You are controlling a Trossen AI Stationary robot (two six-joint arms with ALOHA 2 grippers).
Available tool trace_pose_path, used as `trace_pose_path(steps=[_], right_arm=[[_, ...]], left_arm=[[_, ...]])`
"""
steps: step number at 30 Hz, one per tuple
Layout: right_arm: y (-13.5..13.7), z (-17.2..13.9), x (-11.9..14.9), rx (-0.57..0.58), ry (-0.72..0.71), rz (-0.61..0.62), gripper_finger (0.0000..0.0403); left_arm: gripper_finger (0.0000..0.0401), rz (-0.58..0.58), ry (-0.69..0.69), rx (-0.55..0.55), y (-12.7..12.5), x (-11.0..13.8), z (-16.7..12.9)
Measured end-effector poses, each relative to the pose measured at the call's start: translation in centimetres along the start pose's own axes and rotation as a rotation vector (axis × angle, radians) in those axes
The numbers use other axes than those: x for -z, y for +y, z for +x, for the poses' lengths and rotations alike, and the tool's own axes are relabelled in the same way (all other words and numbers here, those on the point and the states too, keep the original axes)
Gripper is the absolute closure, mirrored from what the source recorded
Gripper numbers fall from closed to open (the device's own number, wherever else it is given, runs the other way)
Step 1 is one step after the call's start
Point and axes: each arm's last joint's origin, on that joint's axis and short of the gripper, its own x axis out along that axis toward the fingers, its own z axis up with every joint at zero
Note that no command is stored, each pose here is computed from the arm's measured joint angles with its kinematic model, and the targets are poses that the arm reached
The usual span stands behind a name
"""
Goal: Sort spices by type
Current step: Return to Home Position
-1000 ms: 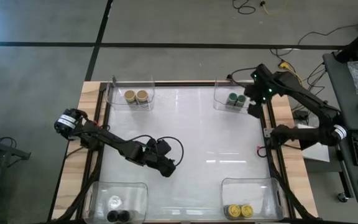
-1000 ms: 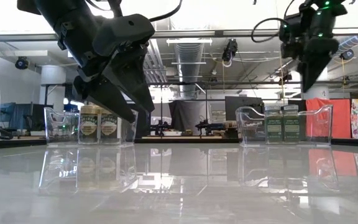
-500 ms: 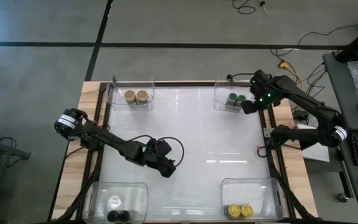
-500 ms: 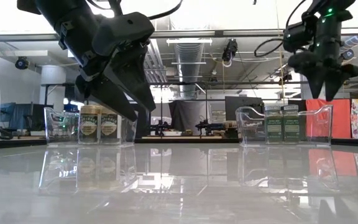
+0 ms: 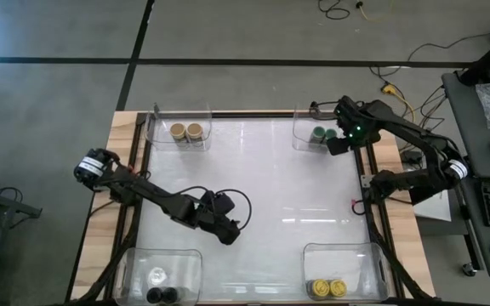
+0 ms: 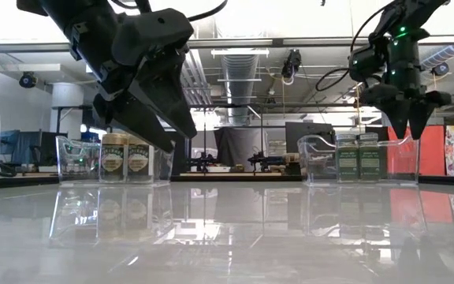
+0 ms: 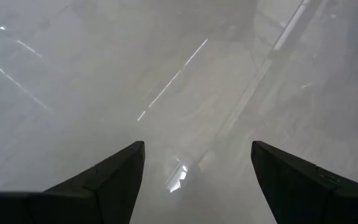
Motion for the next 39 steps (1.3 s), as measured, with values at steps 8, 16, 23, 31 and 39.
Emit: trace_pose_path(steps=[8,16,23,31,39], right_arm=[[-0.2,-0.1,0.0,0.052,-0.035,0.002,0.0205],[-0.2,-0.7,0.0,0.061,-0.101,-0.032,0.0202],[0.5,-3.4,2.9,-0.018,-0.271,-0.072,0.0208],[4.4,-5.4,7.8,-0.536,-0.770,-0.305,0.0235],[9.5,-0.7,12.0,-0.790,-0.812,-0.536,0.0287]], left_arm=[[0.0122,0.000,0.002,0.005,-0.2,0.2,-0.1],[0.0122,0.009,0.000,0.010,-0.2,0.2,-0.1],[0.0122,0.076,0.009,0.019,-0.2,0.2,-0.3],[0.0122,0.200,-0.036,0.019,0.2,-1.1,-1.1],[0.0122,0.499,-0.143,0.015,2.0,-4.6,-4.8]])
